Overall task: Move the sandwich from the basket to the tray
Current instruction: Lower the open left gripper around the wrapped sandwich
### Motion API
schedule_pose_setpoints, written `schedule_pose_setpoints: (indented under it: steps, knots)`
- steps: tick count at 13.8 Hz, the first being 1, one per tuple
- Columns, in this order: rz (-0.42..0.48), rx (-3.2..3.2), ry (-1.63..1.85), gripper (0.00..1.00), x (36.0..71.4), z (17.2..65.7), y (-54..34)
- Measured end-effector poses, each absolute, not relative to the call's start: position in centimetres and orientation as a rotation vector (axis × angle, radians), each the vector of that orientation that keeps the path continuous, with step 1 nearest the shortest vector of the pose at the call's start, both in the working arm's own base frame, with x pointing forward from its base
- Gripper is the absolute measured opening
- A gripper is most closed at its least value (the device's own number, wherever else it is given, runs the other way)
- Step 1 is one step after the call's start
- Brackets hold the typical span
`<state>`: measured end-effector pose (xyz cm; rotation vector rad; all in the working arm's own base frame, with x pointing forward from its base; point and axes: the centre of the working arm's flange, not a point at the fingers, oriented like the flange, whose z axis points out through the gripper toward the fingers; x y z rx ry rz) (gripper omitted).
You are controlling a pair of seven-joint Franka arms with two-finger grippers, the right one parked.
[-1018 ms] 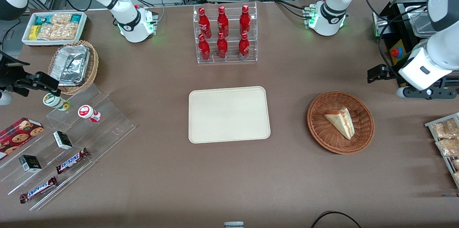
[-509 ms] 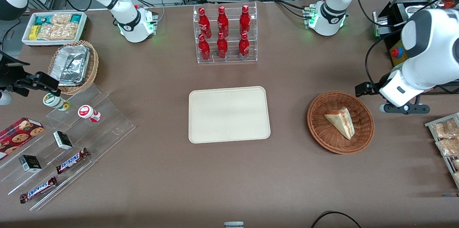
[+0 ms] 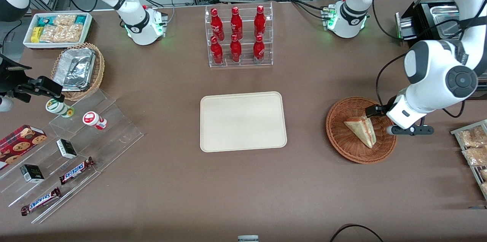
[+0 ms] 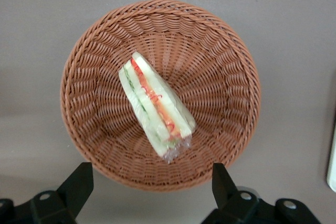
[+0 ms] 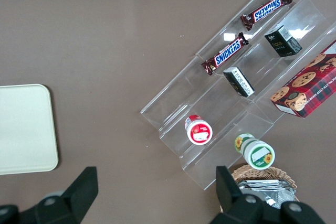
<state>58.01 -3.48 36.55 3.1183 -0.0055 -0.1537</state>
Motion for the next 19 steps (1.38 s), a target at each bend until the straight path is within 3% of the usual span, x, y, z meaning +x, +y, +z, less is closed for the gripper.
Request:
schedule_pose_setpoints:
  steps: [13, 19]
  knots:
    - [-0.076, 3.032, 0.778, 1.00, 58.6, 33.1, -5.7]
    - [-0.088, 3.012, 0.864, 1.00, 57.9, 30.4, -5.7]
